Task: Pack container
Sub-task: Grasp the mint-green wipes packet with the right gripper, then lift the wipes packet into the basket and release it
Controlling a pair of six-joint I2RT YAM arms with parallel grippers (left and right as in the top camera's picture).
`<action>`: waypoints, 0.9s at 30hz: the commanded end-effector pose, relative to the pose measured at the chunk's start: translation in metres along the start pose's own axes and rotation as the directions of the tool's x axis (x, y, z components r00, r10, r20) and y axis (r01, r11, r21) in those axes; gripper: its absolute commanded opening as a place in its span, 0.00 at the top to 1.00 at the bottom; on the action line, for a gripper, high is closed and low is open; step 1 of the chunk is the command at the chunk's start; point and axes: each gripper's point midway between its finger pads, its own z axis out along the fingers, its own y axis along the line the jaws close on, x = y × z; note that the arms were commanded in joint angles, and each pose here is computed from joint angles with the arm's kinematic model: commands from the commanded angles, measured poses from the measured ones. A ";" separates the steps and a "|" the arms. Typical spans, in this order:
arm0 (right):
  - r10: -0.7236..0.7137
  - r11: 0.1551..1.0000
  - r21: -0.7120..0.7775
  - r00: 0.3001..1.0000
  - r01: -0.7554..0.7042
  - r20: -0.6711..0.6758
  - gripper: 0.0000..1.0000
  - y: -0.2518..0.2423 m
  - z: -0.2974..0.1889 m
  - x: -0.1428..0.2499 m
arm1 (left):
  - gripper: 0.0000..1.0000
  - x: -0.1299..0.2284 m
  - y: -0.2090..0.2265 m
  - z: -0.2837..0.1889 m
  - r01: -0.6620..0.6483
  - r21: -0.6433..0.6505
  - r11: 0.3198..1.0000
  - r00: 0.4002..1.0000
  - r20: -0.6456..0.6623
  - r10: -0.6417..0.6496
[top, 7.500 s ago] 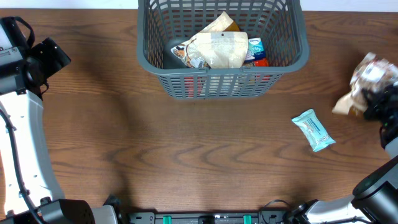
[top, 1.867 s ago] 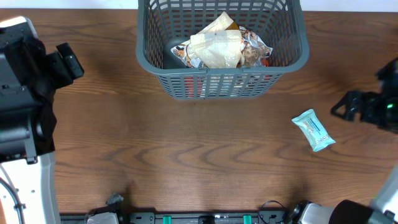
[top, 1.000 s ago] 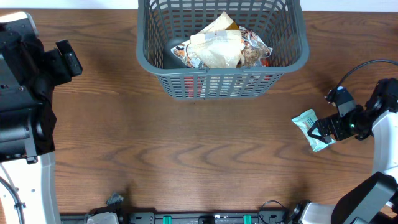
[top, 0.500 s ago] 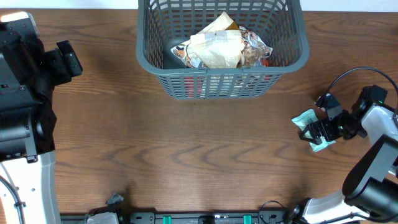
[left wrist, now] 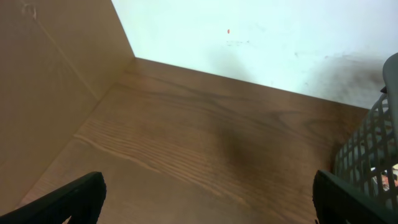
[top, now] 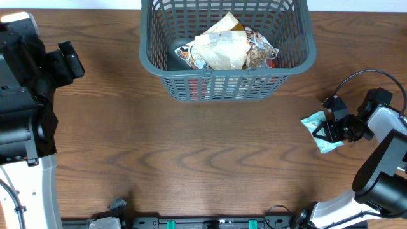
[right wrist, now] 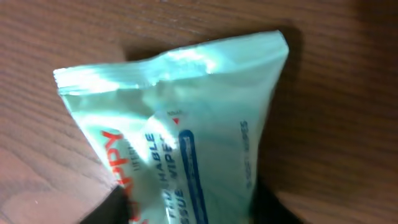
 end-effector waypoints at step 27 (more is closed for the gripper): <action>-0.247 0.962 0.201 0.271 0.186 0.930 0.99 0.048 -0.359 -0.261 | 0.01 -0.004 -0.001 0.002 -0.012 0.000 1.000 1.000 0.010 0.012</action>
